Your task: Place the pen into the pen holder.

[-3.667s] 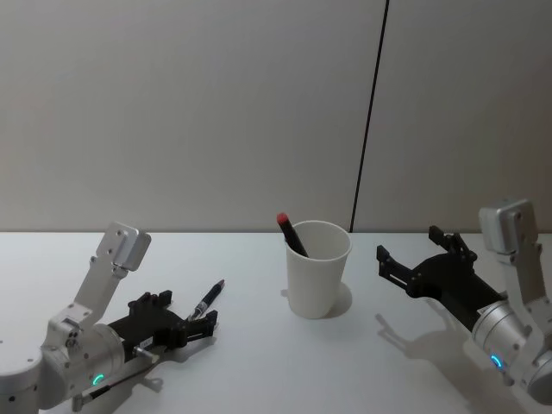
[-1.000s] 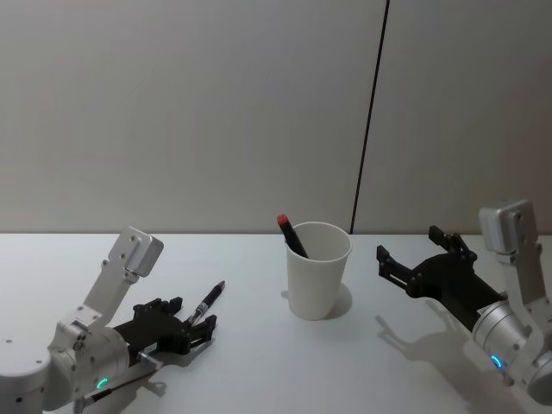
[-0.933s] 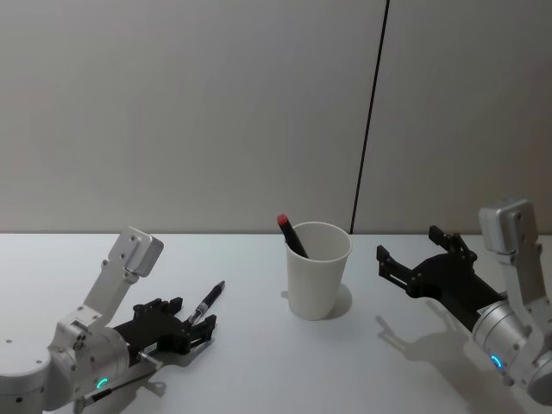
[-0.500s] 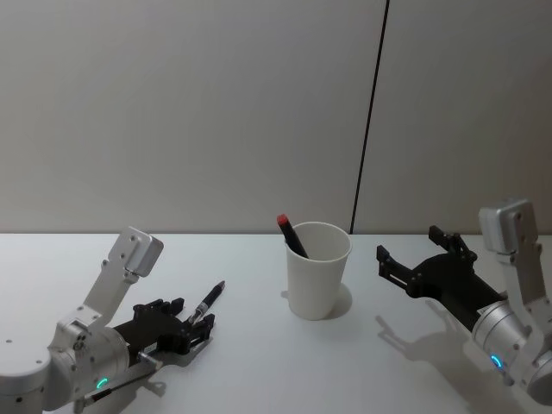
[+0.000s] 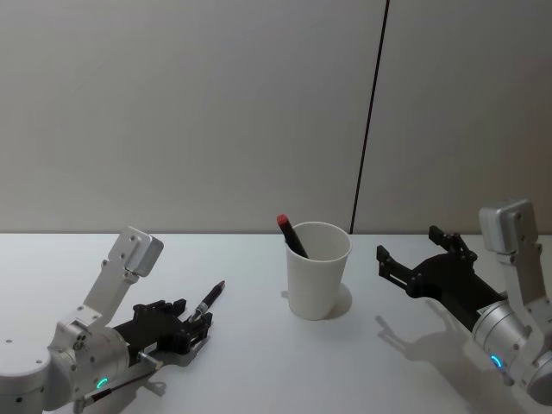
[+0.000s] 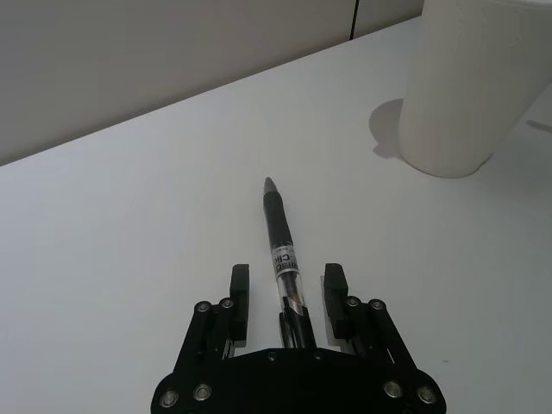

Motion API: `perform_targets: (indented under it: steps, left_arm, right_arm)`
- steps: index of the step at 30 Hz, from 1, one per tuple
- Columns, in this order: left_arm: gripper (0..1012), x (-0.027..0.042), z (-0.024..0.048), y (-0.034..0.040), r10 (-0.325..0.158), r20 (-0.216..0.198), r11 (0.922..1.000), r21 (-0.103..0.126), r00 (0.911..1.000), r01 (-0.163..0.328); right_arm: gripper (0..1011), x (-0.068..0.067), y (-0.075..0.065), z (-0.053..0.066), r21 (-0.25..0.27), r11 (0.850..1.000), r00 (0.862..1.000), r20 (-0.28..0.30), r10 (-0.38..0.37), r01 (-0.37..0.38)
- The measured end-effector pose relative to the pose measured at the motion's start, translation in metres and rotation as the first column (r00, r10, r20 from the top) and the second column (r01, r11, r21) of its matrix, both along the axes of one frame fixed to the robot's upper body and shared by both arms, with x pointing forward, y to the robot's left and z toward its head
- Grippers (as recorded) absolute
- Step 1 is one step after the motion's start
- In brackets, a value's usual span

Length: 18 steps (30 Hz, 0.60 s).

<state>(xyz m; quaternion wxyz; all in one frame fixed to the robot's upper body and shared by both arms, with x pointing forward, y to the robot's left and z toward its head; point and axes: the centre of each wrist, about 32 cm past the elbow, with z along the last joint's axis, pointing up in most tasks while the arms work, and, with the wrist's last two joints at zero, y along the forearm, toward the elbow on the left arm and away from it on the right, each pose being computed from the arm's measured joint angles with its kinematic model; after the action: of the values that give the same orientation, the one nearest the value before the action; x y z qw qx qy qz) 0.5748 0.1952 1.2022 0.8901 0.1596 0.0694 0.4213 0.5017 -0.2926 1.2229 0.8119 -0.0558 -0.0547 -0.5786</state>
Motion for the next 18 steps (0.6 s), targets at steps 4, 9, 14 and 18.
perform_targets:
  steps: [4, 9, 14, 18]
  left_arm:
    - [511, 0.0, 0.0, 0.0, 0.0, 0.0, 1.0, 0.0, 1.0, 0.0]
    - [479, 0.0, 0.0, 0.0, 0.0, 0.0, 1.0, 0.0, 1.0, 0.0]
    - [442, 0.0, 0.0, 0.0, 0.0, 0.0, 1.0, 0.0, 1.0, 0.0]
    - [417, 0.0, 0.0, 0.0, 0.0, 0.0, 1.0, 0.0, 1.0, 0.0]
  right_arm:
    - [1001, 0.0, 0.0, 0.0, 0.0, 1.0, 1.0, 0.0, 0.0, 0.0]
    - [1001, 0.0, 0.0, 0.0, 0.0, 1.0, 1.0, 0.0, 0.0, 0.0]
    - [1001, 0.0, 0.0, 0.0, 0.0, 1.0, 1.0, 0.0, 0.0, 0.0]
    - [1001, 0.0, 0.0, 0.0, 0.0, 1.0, 1.0, 0.0, 0.0, 0.0]
